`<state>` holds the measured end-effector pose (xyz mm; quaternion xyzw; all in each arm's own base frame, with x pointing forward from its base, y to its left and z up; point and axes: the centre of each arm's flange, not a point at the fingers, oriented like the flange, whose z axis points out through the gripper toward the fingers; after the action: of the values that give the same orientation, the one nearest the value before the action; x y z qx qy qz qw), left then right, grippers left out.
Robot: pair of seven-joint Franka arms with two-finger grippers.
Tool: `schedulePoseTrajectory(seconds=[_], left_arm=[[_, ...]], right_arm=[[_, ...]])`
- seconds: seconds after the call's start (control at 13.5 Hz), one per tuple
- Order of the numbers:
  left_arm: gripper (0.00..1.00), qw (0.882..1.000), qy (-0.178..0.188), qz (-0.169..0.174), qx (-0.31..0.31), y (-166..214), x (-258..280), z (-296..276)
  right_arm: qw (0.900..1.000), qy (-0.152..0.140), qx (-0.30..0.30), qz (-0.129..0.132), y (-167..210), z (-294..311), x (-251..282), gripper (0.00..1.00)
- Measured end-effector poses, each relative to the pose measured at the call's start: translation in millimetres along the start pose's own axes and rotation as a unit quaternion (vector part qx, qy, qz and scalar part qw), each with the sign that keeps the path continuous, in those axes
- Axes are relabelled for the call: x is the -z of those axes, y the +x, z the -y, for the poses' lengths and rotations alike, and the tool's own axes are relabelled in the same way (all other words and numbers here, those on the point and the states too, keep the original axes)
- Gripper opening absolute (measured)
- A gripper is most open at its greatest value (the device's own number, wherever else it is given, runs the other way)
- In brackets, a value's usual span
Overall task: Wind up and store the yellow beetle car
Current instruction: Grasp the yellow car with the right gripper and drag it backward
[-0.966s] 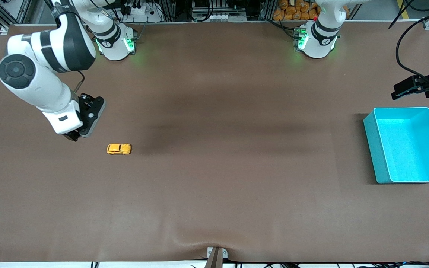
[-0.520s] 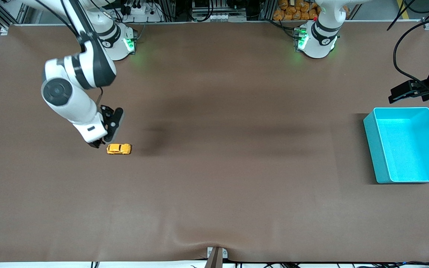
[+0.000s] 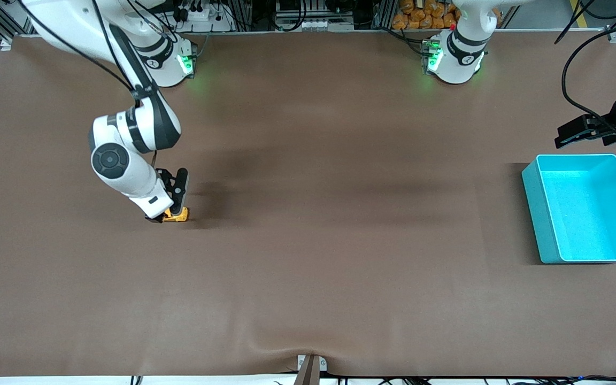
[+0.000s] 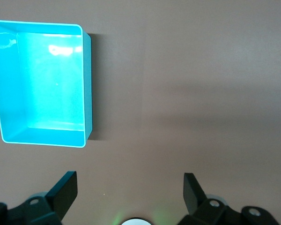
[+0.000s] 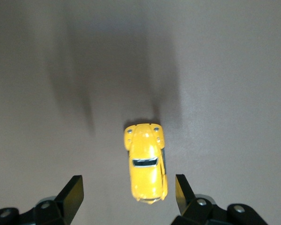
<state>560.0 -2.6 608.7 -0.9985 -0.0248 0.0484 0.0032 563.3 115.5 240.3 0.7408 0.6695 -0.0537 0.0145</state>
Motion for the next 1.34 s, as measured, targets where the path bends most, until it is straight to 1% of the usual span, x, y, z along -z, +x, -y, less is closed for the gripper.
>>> schedulePoseTrajectory(seconds=[0.15, 0.22, 0.37, 0.52, 0.59, 0.67, 0.74, 0.82, 0.89, 0.97, 1.04, 1.11, 1.19, 1.26, 1.34], left_arm=[[1.00, 1.000, 0.000, 0.000, -0.001, -0.1, 0.0, -0.7], [1.00, 1.000, 0.000, 0.000, -0.001, -0.1, 0.0, -0.8], [1.00, 1.000, 0.000, 0.000, -0.001, 0.0, 0.0, -0.8], [1.00, 1.000, 0.000, 0.000, -0.001, -0.1, 0.0, -0.9], [1.00, 1.000, 0.000, 0.000, -0.001, -0.1, 0.0, -0.9], [1.00, 1.000, 0.000, 0.000, -0.001, -0.1, -0.1, -0.9], [1.00, 1.000, 0.000, 0.000, -0.001, -0.1, -0.1, -0.9], [1.00, 1.000, 0.000, 0.000, -0.001, -0.1, -0.1, -0.9], [1.00, 1.000, 0.000, 0.000, -0.001, -0.1, -0.1, -0.9], [1.00, 1.000, 0.000, 0.000, -0.001, -0.1, -0.1, -0.9], [1.00, 1.000, 0.000, 0.000, -0.001, -0.1, -0.2, -0.9], [1.00, 1.000, 0.000, 0.001, -0.001, -0.1, -0.2, -0.9], [1.00, 1.000, 0.000, 0.001, -0.001, -0.1, -0.2, -0.9], [1.00, 1.000, 0.000, 0.001, -0.001, -0.1, -0.3, -0.9], [1.00, 1.000, 0.000, 0.001, -0.001, -0.1, -0.3, -0.9]], right_arm=[[1.000, -0.003, 0.001, -0.003, -5.4, -4.9, -24.7, 0.87], [1.000, -0.003, 0.001, -0.003, -6.1, -5.7, -30.9, 0.85], [1.000, -0.009, 0.001, -0.005, -5.4, -7.1, -32.0, 0.84], [1.000, -0.014, 0.003, -0.006, -5.0, -8.1, -31.3, 0.81], [1.000, -0.015, 0.007, -0.004, -4.9, -8.1, -31.9, 0.75], [1.000, -0.016, 0.012, 0.000, -5.1, -8.2, -32.7, 0.74], [1.000, -0.016, 0.014, 0.003, -6.2, -8.4, -33.7, 0.68], [1.000, -0.017, 0.014, 0.004, -8.1, -9.1, -35.5, 0.68], [1.000, -0.019, 0.013, 0.003, -9.9, -10.2, -38.2, 0.64], [1.000, -0.021, 0.012, 0.002, -11.2, -11.3, -42.8, 0.64], [1.000, -0.019, 0.011, 0.002, -12.1, -11.1, -47.5, 0.59], [1.000, -0.018, 0.011, 0.002, -12.3, -10.7, -49.9, 0.59], [1.000, -0.018, 0.011, 0.002, -12.5, -10.9, -50.7, 0.49], [1.000, -0.020, 0.011, 0.002, -12.6, -11.3, -49.8, 0.45], [1.000, -0.020, 0.010, 0.001, -13.0, -11.4, -50.0, 0.45]])
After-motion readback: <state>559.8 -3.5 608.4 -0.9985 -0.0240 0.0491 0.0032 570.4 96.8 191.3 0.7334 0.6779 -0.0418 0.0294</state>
